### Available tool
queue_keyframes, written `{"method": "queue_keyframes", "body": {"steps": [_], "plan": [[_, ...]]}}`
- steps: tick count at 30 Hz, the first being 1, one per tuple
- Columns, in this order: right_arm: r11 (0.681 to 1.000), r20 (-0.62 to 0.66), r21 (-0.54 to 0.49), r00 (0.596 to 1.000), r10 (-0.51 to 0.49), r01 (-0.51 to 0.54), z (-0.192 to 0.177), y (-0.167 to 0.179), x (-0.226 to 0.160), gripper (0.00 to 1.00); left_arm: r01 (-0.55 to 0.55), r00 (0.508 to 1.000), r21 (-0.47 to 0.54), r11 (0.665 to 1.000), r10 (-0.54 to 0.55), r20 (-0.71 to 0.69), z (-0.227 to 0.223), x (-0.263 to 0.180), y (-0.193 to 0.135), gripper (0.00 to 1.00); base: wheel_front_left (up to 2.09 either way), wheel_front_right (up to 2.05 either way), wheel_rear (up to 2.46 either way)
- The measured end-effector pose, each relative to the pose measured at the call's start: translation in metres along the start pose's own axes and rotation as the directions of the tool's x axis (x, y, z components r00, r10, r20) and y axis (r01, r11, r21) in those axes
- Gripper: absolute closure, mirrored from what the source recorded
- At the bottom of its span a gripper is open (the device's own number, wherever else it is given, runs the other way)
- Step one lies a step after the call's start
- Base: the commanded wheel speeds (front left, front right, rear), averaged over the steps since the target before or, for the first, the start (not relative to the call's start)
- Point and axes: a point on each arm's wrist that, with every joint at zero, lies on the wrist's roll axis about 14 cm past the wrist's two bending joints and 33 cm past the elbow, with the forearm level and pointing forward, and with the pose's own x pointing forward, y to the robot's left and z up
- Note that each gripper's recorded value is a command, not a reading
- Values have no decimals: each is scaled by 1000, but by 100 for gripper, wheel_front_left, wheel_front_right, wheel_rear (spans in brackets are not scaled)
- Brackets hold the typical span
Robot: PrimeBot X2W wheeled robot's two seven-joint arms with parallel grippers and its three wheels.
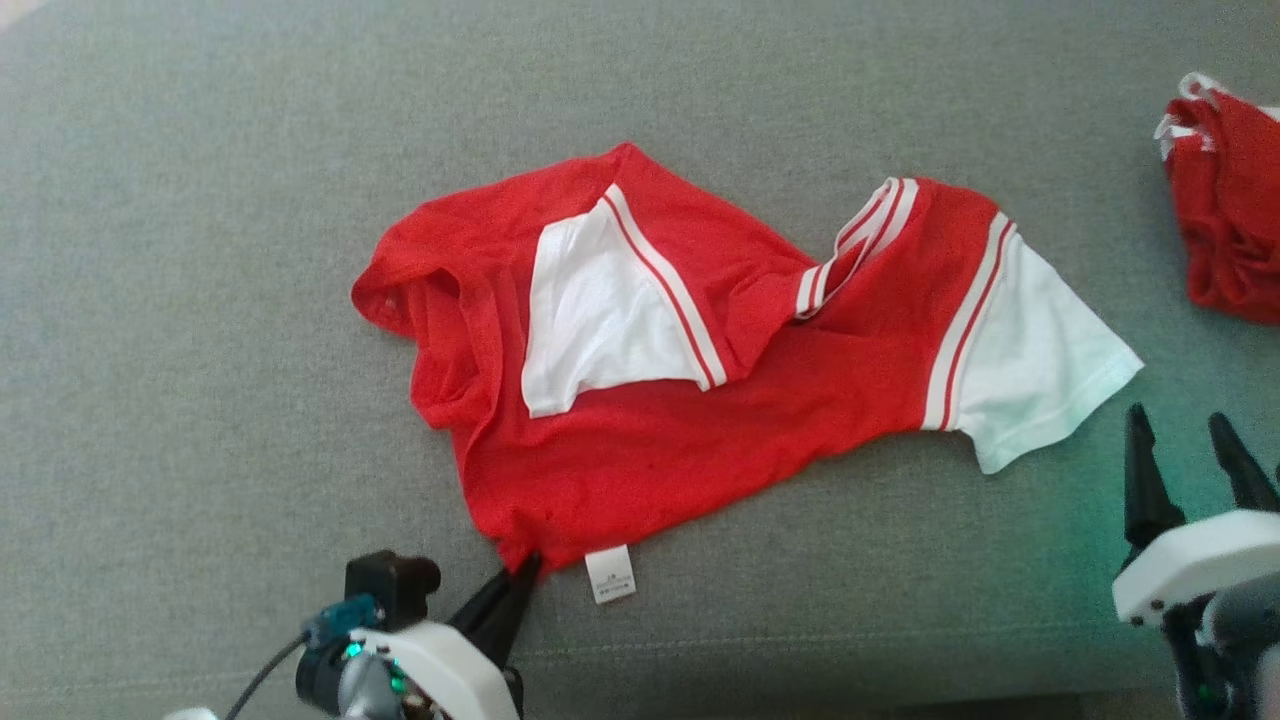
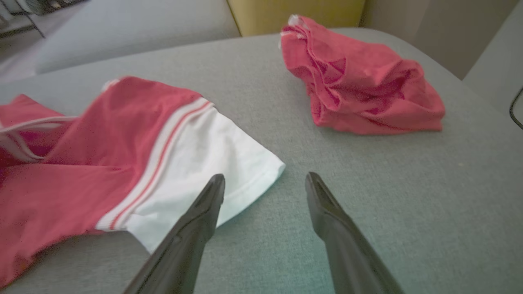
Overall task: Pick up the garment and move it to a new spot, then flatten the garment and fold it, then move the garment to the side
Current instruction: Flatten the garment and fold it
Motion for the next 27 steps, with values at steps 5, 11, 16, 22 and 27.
{"method": "queue_keyframes", "body": {"steps": [5, 11, 16, 22, 27], "plan": [[1000, -58, 1, 998, -10, 10, -2, 0, 21, 0, 3, 999, 8, 1000, -3, 33, 13, 12, 4, 100, 0, 0, 0], [1000, -144, 3, 990, -15, 15, -10, 1, 44, 0, 10, 998, 15, 1000, -11, 68, 26, 26, 9, 100, 0, 0, 0], [999, -225, 20, 974, -28, 34, -26, -3, 56, 0, 25, 996, 23, 999, -27, 85, 32, 35, 9, 100, 0, 0, 0], [997, -286, 59, 958, -22, 40, -35, -2, 68, 7, 34, 994, 29, 999, -37, 103, 38, 43, 10, 100, 0, 0, 0], [992, -301, 118, 954, -11, 49, -36, -4, 70, 100, 36, 991, 38, 999, -40, 128, 45, 45, 12, 100, 0, 0, 0]]}}
